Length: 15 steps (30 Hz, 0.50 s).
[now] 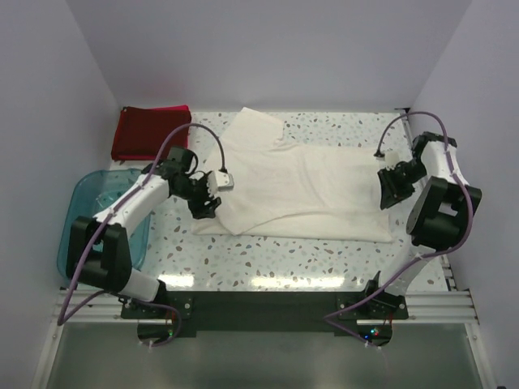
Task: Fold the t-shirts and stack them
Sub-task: Fold the tshirt
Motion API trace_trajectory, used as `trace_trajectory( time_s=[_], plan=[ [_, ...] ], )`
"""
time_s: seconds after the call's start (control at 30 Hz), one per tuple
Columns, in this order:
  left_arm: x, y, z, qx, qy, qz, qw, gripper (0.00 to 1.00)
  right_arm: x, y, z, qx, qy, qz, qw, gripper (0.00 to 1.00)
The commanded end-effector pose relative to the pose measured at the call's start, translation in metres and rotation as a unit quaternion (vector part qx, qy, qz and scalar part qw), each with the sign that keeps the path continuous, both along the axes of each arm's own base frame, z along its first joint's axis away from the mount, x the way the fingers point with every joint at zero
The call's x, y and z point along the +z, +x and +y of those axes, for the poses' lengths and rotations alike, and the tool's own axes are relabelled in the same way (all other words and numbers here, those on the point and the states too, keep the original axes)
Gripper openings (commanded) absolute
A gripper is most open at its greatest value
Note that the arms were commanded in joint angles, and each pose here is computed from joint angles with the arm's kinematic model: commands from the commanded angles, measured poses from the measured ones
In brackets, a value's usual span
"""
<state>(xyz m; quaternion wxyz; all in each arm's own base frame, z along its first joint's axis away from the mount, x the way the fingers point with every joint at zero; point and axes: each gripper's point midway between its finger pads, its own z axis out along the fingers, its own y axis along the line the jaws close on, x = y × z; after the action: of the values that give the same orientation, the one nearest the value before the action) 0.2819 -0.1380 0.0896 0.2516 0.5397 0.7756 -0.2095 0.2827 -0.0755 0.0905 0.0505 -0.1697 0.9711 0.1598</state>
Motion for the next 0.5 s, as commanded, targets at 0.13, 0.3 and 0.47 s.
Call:
trace_trajectory(
  time_s=[0.13, 0.3, 0.47],
  plan=[
    [0.013, 0.000, -0.013, -0.281, 0.010, -0.245, 0.928, 0.68, -0.013, -0.001, 0.035, 0.020, 0.021, 0.008, 1.000, 0.26],
    [0.002, 0.005, -0.022, -0.342, 0.015, -0.290, 0.894, 0.71, -0.025, -0.004, 0.042, 0.016, 0.024, 0.020, 0.999, 0.23],
    [-0.008, 0.015, -0.034, -0.381, 0.024, -0.313, 0.869, 0.71, -0.036, -0.015, 0.039, 0.016, 0.010, 0.036, 0.999, 0.22]
  ],
)
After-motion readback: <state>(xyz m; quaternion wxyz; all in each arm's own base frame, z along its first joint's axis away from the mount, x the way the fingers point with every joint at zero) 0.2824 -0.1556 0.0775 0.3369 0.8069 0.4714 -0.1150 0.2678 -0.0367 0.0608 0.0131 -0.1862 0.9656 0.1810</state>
